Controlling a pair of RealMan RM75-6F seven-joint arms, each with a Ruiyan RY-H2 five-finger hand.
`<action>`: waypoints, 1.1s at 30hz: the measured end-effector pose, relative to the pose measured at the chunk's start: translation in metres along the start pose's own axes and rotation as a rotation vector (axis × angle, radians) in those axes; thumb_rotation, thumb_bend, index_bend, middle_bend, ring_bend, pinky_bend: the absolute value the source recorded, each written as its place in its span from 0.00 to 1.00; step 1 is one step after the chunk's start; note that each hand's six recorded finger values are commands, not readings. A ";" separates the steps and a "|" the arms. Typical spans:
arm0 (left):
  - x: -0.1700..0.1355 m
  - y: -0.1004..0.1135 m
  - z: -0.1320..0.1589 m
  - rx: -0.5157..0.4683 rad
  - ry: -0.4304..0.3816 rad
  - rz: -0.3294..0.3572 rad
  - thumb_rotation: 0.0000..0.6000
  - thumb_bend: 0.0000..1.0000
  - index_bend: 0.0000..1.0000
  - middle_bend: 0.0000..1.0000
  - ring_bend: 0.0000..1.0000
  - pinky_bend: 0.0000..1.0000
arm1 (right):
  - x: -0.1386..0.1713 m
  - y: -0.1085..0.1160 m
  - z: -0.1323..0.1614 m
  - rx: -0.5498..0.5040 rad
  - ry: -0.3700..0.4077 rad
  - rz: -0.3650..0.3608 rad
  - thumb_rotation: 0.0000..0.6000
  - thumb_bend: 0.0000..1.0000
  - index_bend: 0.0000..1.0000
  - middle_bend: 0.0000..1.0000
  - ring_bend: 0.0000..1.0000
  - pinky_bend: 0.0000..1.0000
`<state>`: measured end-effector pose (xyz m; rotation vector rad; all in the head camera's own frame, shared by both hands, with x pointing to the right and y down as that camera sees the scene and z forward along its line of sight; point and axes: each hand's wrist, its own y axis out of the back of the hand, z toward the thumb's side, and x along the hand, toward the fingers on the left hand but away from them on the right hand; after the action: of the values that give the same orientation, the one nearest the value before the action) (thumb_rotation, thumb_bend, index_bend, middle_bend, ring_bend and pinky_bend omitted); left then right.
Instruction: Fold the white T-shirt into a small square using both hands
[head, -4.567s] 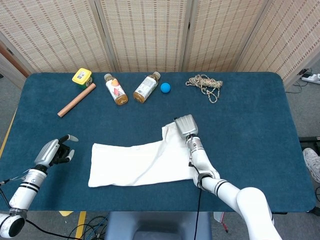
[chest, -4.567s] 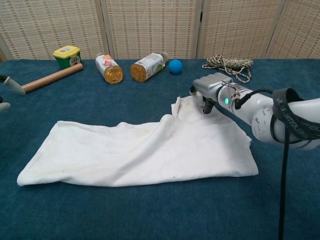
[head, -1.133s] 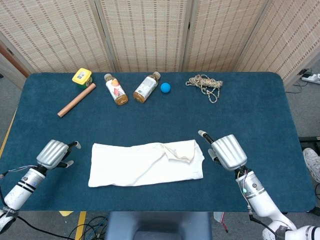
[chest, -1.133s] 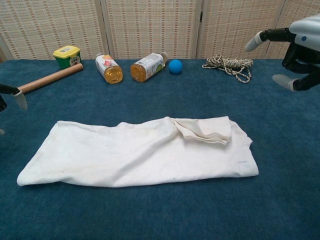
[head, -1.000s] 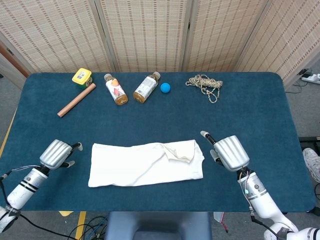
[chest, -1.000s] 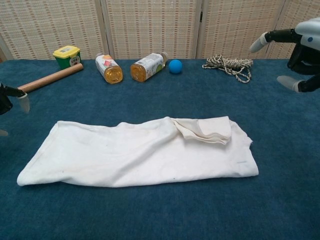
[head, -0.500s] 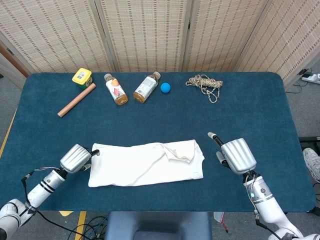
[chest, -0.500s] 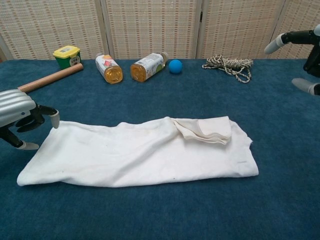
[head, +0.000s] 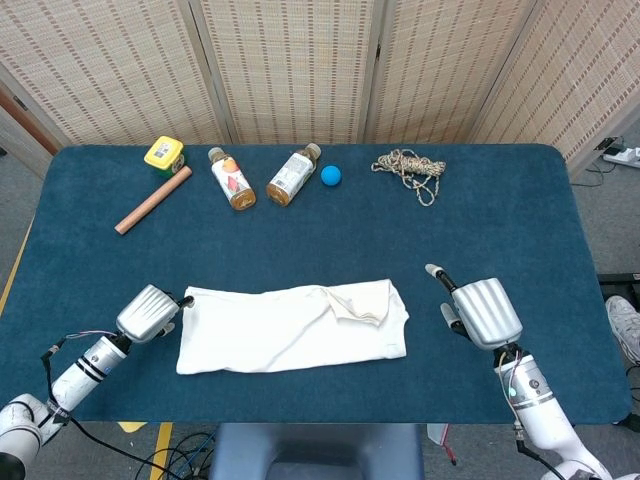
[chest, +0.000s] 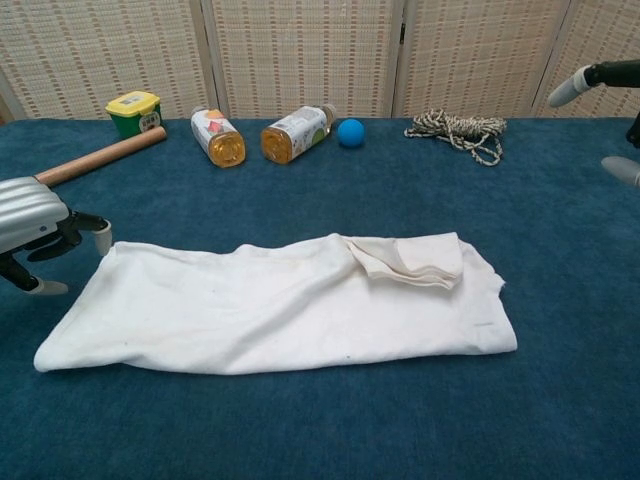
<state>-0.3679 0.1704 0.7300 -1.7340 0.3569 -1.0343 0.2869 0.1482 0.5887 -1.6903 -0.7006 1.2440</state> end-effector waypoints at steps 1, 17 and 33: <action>0.000 -0.001 0.001 -0.003 0.001 -0.003 1.00 0.17 0.45 0.88 0.80 0.92 | 0.000 0.000 0.000 -0.002 -0.001 0.000 1.00 0.45 0.17 0.95 0.97 1.00; 0.012 -0.008 0.015 -0.037 -0.010 -0.009 1.00 0.17 0.45 0.88 0.80 0.92 | 0.003 0.002 -0.004 -0.019 -0.013 -0.013 1.00 0.45 0.17 0.95 0.97 1.00; 0.018 -0.010 0.025 -0.084 -0.030 -0.014 1.00 0.17 0.51 0.88 0.80 0.92 | 0.006 0.003 -0.007 -0.033 -0.024 -0.027 1.00 0.45 0.18 0.95 0.97 1.00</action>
<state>-0.3400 0.1783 0.7446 -1.8275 0.3742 -1.0151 0.2952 0.1494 0.5843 -1.6904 -0.7595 1.2416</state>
